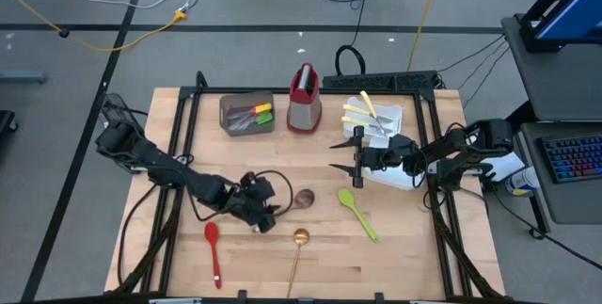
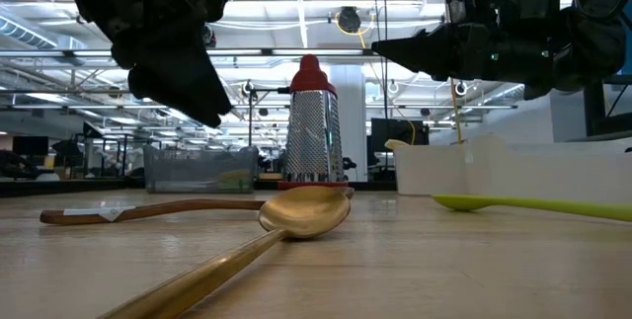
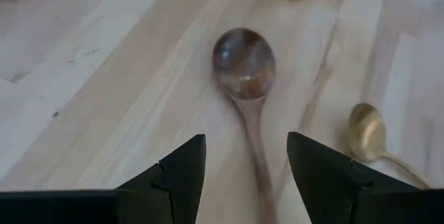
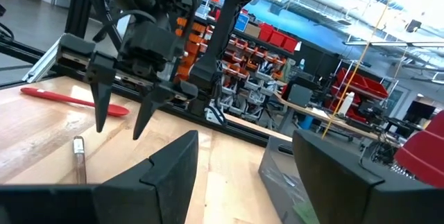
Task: Pick & Place Kitchen Items
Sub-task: Put the brown serving spoon into the bottom white bin
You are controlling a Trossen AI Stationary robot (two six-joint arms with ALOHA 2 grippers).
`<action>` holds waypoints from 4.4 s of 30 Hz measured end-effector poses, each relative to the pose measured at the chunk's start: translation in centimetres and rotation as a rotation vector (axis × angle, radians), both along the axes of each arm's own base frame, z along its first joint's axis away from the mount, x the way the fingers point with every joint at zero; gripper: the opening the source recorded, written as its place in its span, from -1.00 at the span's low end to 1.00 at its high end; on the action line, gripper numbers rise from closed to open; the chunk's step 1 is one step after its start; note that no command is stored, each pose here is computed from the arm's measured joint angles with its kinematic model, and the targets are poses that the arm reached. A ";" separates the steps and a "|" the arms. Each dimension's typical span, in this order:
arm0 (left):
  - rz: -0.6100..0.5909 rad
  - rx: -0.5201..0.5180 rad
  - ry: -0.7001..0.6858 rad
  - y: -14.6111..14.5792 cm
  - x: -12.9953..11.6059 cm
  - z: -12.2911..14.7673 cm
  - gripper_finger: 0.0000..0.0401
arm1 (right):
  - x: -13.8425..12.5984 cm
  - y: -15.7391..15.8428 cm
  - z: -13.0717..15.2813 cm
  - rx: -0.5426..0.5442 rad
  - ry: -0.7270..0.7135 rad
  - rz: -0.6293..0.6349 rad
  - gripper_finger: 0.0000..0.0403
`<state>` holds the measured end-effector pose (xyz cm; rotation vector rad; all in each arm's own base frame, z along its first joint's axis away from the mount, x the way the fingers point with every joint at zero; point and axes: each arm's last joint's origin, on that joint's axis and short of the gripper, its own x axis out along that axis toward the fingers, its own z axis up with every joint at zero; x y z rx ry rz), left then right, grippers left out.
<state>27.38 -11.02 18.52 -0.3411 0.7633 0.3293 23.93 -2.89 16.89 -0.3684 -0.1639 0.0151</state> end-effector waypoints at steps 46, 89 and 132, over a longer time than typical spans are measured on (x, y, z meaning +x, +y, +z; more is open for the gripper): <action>-0.148 -0.010 0.036 -1.4 1.9 -3.7 0.04 | 0.0 0.0 0.1 -0.044 -0.009 -0.007 0.12; -0.302 0.244 0.089 1.3 5.1 -2.1 -0.87 | 6.0 5.2 1.4 -0.025 0.403 0.098 0.15; -0.315 0.556 0.001 4.8 8.9 2.6 -0.79 | 7.1 5.9 -1.1 -0.017 0.392 -0.144 -0.26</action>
